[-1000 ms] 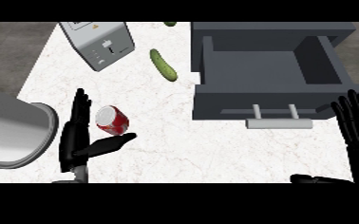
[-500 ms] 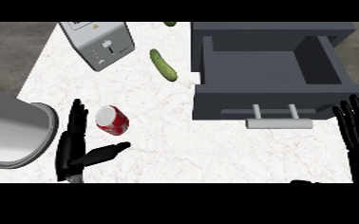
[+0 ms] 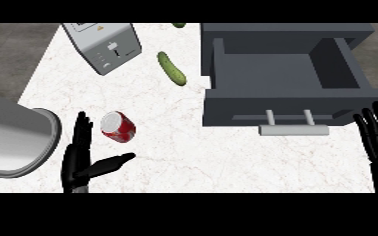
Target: Pick up the can, place it into the drawer and close the drawer
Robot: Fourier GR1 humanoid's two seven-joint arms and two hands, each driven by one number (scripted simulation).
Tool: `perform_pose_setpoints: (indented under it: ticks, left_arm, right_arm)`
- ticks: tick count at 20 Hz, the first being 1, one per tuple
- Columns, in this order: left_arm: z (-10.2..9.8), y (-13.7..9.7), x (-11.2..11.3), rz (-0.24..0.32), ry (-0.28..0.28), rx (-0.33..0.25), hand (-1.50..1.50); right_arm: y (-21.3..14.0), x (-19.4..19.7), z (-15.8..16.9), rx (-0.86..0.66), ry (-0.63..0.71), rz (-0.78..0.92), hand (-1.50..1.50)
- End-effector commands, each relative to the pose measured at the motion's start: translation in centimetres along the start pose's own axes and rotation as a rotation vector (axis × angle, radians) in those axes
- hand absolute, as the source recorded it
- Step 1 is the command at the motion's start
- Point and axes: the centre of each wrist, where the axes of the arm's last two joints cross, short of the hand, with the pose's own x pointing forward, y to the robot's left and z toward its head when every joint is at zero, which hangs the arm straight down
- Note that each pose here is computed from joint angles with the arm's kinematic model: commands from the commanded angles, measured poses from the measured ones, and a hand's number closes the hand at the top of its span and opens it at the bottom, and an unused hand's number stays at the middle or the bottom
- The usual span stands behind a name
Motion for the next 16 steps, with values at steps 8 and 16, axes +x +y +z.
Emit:
perform_pose_setpoints:
  ticks: [8,16]
  left_arm:
    - [-3.2,1.0,-0.6,0.034,0.015,-0.005,-1.5]
    - [-3.8,-1.5,-1.3,0.03,0.007,0.002,-1.5]
  right_arm:
    - [-1.2,0.4,-0.4,0.001,-0.022,-0.01,-1.5]
    - [-0.7,1.5,-0.2,-0.003,-0.007,-0.009,-1.5]
